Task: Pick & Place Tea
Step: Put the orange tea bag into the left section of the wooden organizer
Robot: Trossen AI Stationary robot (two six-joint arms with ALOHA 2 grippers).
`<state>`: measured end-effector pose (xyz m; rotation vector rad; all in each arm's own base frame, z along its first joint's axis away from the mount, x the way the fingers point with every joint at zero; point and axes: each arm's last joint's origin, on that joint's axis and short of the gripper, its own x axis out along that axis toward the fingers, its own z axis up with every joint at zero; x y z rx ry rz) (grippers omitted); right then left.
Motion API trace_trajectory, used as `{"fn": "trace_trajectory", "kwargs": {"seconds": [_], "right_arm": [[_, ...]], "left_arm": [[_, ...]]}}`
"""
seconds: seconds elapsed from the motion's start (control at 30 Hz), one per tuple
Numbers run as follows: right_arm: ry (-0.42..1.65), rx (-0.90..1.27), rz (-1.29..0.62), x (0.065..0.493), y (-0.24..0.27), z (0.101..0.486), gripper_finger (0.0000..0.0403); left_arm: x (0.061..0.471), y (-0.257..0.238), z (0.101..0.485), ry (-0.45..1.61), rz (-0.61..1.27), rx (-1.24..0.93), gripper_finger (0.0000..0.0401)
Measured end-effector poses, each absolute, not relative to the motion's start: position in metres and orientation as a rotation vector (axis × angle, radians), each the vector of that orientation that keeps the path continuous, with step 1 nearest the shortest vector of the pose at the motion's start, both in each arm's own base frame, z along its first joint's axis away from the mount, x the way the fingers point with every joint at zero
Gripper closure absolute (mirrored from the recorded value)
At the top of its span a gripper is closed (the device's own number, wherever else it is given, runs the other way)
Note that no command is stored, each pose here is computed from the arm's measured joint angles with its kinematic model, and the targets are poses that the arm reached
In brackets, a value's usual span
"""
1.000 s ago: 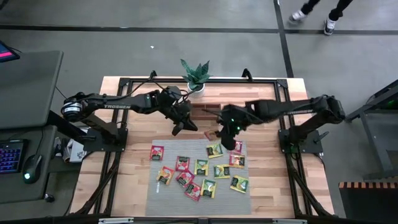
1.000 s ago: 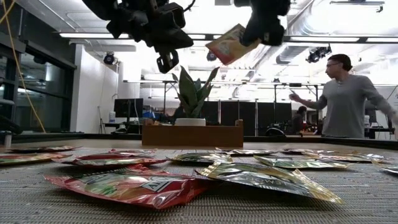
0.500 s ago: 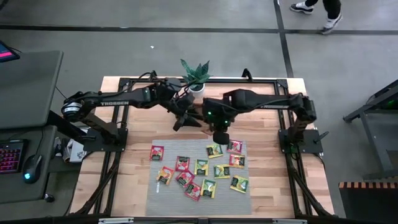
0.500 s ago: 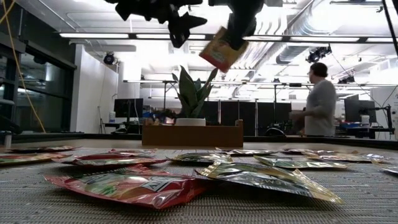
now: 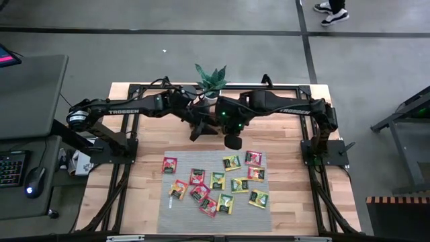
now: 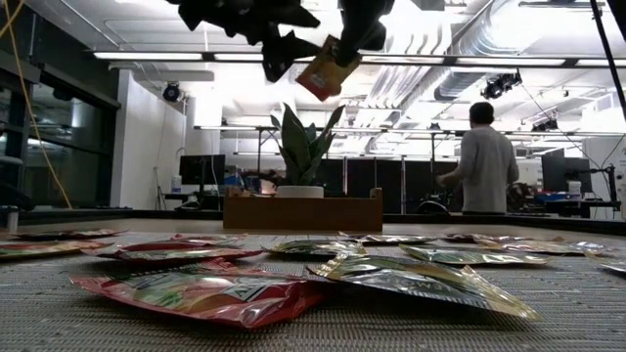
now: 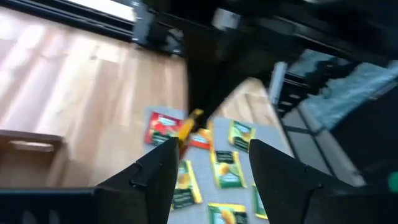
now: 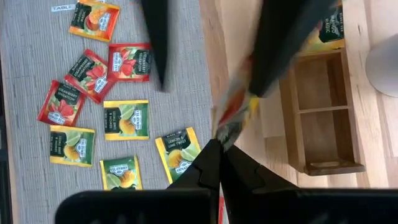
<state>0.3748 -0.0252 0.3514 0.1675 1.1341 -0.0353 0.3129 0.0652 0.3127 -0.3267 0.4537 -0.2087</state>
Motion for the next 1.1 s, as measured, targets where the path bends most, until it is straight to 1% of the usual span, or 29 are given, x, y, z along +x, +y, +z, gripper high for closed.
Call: {"fn": "trace_trajectory", "kwargs": {"seconds": [0.2, 0.63, 0.7, 0.77, 0.87, 1.1], "right_arm": [[1.137, 0.172, -0.027, 0.3746, -0.0241, 0.3515, 0.0403], [1.077, 0.16, -0.023, 0.3797, -0.0249, 0.3541, 0.0403], [1.077, 0.16, -0.026, 0.3797, -0.0258, 0.3541, 0.0403], [1.071, 0.162, -0.03, 0.3801, -0.0273, 0.3544, 0.0403], [1.049, 0.16, -0.03, 0.3819, -0.0275, 0.3554, 0.0403], [1.042, 0.158, -0.034, 0.3825, -0.0279, 0.3557, 0.0403]], "left_arm": [[0.3133, 0.0681, 0.3121, 0.451, -0.112, -0.274, 0.0206], [0.3153, 0.0674, 0.3097, 0.455, -0.157, -0.283, 0.0206], [0.3155, 0.0674, 0.3105, 0.448, -0.156, -0.28, 0.0211], [0.3153, 0.0674, 0.3102, 0.452, -0.158, -0.282, 0.0224], [0.3154, 0.0673, 0.3102, 0.451, -0.162, -0.283, 0.0253], [0.3154, 0.0668, 0.3102, 0.452, -0.169, -0.284, 0.0348]]}}
